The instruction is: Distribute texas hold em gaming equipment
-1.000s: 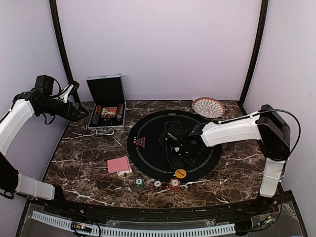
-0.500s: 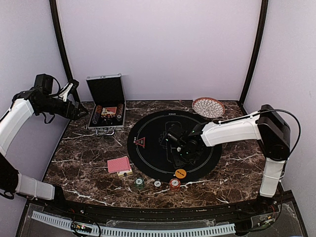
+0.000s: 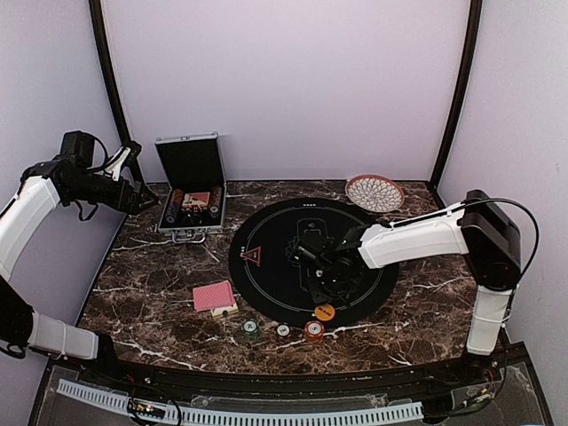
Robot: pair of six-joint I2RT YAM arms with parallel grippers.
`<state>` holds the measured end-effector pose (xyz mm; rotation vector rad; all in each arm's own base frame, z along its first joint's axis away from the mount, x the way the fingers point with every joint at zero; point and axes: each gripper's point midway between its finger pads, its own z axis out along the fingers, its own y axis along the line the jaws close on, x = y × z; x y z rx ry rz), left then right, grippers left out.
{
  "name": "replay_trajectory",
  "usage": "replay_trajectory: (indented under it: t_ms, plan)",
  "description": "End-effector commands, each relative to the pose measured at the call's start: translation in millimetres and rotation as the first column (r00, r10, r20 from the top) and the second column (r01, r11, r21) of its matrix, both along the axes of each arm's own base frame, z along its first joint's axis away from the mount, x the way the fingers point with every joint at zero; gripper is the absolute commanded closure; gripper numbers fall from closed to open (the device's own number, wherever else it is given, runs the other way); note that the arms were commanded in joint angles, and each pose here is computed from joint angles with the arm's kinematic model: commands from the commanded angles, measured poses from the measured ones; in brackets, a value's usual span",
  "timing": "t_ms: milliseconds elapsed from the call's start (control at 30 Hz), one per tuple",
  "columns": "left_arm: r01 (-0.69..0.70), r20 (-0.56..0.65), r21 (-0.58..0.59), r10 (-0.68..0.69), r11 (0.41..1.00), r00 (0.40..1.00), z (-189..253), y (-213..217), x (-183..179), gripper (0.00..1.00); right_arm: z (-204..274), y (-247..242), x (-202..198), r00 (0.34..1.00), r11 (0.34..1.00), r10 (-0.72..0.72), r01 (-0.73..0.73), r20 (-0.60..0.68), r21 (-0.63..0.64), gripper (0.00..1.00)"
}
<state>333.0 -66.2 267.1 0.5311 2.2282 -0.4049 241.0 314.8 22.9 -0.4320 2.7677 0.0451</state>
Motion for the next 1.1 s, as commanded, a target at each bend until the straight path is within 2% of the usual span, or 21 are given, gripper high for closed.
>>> replay_trajectory:
  t_ms: [0, 600, 800, 1067]
  plan:
    - [0.016, 0.027, 0.01, -0.016, 1.0, 0.999, 13, -1, -4, 0.01, -7, -8, 4, 1.0, 0.999, -0.013, 0.013, 0.01, -0.053, 0.56]
    - [0.03, 0.029, 0.007, -0.03, 1.0, 0.999, 19, -3, -5, 0.01, -7, -22, 70, 0.996, 0.995, -0.055, 0.06, 0.075, -0.074, 0.58]
    - [0.031, 0.037, 0.017, -0.032, 0.999, 0.999, 21, -3, -6, 0.01, -7, -43, 50, 0.996, 0.995, -0.07, 0.074, 0.051, -0.072, 0.62]
    - [0.034, 0.031, 0.02, -0.034, 0.999, 0.999, 18, -3, -6, 0.01, 0, -70, 19, 0.998, 0.995, -0.064, 0.064, 0.012, -0.075, 0.6]
